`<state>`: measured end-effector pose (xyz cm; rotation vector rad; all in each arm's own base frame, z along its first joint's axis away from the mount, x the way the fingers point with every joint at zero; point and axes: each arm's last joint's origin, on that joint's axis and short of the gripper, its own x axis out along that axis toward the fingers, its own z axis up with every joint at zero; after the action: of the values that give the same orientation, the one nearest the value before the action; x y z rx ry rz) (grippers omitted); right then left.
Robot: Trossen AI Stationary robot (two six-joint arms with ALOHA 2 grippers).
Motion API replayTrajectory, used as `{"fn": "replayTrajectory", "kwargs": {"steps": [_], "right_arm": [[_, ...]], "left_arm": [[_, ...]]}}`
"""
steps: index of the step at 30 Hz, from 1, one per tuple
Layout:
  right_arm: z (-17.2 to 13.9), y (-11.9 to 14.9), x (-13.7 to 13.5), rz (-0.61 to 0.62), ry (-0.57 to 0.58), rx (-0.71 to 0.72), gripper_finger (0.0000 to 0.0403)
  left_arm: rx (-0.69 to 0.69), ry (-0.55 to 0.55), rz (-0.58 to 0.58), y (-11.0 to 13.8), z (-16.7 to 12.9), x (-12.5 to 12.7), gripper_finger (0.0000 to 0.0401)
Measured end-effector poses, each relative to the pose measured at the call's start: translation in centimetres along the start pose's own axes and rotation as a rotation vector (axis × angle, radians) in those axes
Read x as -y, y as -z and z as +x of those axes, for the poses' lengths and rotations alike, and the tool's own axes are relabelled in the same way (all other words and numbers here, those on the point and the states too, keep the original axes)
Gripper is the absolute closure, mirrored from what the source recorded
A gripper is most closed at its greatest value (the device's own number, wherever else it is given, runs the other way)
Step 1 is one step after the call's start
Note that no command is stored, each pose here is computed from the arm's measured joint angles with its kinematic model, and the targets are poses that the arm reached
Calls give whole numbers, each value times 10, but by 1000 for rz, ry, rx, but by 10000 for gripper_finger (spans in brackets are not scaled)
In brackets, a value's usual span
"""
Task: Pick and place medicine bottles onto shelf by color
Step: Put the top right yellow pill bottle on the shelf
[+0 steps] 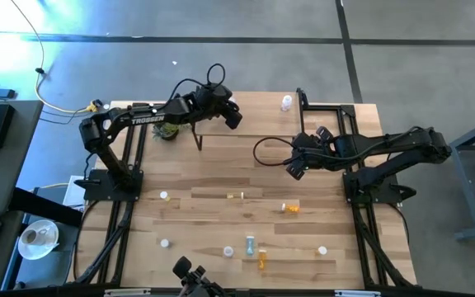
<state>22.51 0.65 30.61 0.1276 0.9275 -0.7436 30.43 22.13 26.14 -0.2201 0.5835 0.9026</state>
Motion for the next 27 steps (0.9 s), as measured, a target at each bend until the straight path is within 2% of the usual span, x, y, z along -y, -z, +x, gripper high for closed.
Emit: {"fn": "replayTrajectory", "kwargs": {"steps": [20, 27], "right_arm": [[0, 0, 0, 0, -1, -1, 224], [0, 0, 0, -1, -1, -1, 224]], "left_arm": [[3, -16, -1, 0, 0, -1, 294], [4, -14, 15, 0, 0, -1, 257]]}}
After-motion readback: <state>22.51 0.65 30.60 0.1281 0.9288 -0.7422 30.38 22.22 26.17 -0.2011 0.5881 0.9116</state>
